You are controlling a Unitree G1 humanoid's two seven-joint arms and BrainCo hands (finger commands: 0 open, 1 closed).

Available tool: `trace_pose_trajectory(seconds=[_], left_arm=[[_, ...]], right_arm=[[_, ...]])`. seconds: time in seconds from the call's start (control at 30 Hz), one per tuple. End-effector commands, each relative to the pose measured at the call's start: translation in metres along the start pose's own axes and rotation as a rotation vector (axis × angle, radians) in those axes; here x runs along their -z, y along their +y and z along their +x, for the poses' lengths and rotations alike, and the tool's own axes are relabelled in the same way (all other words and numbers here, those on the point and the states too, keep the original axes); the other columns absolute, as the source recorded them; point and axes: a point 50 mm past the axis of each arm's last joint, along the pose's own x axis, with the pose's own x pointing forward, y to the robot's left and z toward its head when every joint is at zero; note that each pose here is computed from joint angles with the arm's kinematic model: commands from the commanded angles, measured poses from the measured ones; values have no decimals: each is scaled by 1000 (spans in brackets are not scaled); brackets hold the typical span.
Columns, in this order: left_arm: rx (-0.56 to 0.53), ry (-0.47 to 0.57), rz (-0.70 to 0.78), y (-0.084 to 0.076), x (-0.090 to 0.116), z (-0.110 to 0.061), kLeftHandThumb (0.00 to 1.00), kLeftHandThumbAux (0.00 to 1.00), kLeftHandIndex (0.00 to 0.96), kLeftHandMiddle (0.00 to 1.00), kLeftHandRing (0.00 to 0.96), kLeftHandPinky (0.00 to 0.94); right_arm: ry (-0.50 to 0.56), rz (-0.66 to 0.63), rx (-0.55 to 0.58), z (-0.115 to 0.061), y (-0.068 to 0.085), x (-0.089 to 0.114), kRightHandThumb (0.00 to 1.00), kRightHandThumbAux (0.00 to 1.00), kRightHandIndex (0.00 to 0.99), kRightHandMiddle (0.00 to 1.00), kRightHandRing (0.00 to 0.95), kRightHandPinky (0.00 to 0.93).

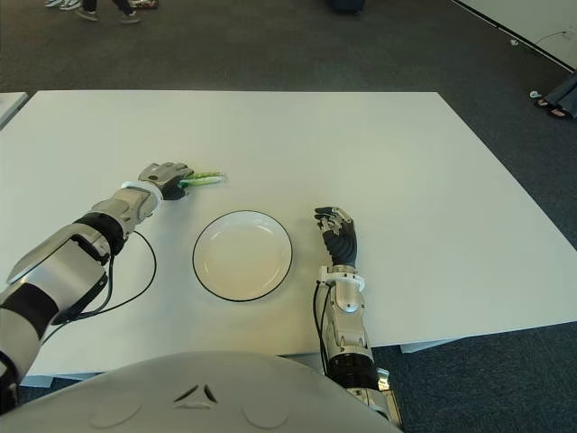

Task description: Put the toothpaste on the table into the plate.

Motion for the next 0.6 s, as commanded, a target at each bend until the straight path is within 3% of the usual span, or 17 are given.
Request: trace_pose_trajectory(seconds=[0.03,0.1,0.2,0.6], left_arm=[[172,7,-75,-54,-4,-14,707,365,261,255,274,345],[153,5,-111,-58,-4,-16,764,369,379,384,386,414],[118,2,-154,-66,-6,-20,782,386,453,516,498,499],[108,49,-272,-81,-7,-26,757,478,559,736,714,683]], right_arm=[[41,-8,2,-4,-2,7,693,739,415,402,371,371],[45,-6,4,-4,-2,7,694,739,414,403,372,376],[48,1,8,-4,-3,8,695,739,415,405,375,383],[52,9,17,-5,-5,8,694,739,414,403,372,369]])
